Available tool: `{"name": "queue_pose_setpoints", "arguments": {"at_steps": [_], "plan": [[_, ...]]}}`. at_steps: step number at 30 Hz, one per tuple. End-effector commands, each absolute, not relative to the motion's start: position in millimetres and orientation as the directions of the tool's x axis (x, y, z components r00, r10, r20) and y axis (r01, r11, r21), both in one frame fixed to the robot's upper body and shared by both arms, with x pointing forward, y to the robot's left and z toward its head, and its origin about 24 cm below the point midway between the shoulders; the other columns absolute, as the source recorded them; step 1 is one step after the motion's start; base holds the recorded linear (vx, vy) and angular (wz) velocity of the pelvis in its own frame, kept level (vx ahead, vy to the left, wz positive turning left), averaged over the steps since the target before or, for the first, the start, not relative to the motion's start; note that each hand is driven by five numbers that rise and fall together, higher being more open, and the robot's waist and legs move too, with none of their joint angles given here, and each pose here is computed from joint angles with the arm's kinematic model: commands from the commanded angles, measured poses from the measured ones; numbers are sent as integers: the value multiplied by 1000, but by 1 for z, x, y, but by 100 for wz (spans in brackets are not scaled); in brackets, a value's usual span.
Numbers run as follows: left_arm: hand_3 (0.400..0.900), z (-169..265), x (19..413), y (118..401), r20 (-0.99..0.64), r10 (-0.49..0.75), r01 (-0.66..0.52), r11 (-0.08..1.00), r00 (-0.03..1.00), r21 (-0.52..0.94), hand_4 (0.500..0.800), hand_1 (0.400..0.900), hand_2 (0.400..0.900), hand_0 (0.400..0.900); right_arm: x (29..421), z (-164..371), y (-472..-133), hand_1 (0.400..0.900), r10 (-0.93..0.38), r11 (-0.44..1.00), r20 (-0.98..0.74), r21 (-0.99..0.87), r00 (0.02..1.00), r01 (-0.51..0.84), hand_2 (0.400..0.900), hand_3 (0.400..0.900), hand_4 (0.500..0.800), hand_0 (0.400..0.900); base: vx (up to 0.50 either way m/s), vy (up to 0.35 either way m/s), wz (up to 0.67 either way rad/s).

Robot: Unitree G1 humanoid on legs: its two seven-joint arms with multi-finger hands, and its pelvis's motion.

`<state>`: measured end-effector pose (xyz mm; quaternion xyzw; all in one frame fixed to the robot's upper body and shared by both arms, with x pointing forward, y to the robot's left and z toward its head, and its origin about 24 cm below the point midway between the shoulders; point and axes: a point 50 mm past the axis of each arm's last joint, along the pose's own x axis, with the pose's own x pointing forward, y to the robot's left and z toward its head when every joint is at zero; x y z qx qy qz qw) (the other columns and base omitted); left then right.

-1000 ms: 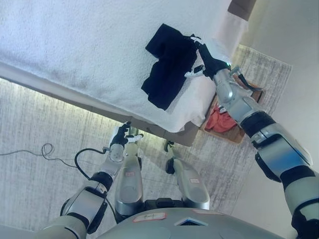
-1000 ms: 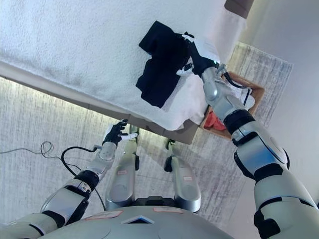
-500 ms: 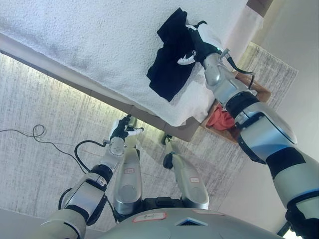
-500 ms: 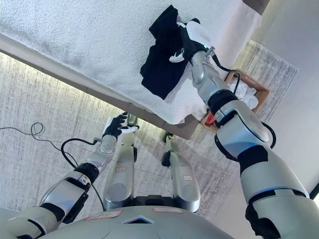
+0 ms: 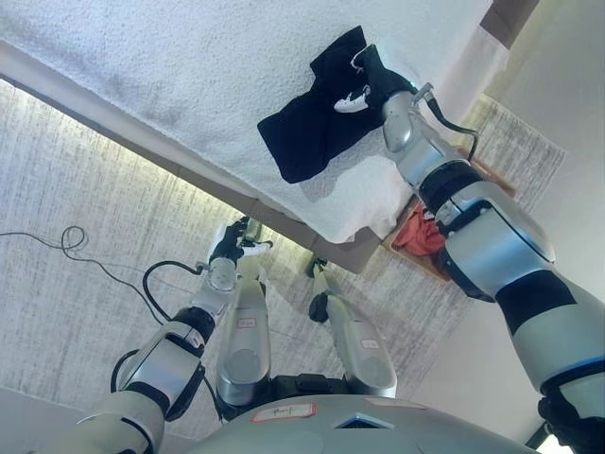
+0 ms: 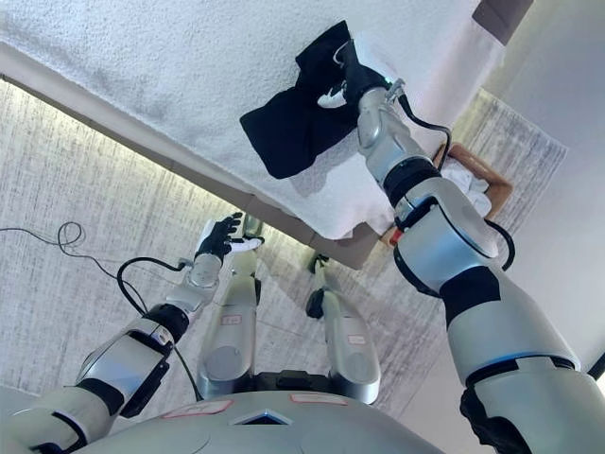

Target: Put the clothes on the bed into the basket.

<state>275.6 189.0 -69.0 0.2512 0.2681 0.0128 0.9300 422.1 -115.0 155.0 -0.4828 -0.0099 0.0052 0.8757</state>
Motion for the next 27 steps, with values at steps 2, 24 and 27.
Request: {"name": "queue_pose_setpoints", "arguments": {"at_steps": [2, 24, 27], "plan": [[900, -70, 275, 192, -482, 178, 112, 850, 858, 514, 800, 900, 900, 900, 426, 179, -104, 400, 21, 616, 91, -786, 996, 59, 400, 400, 500, 400, -14, 31, 3], [900, -96, 227, 212, -571, 212, 57, 908, 793, 416, 800, 900, 900, 900, 316, 85, -262, 400, -295, 779, 157, -531, 943, 332, 400, 400, 500, 400, 40, 42, -18], [900, -100, 217, 215, -590, 202, 65, 914, 782, 400, 800, 900, 900, 900, 291, 80, -294, 400, -402, 733, 158, -535, 902, 420, 400, 400, 500, 400, 109, -1, -25]]}}
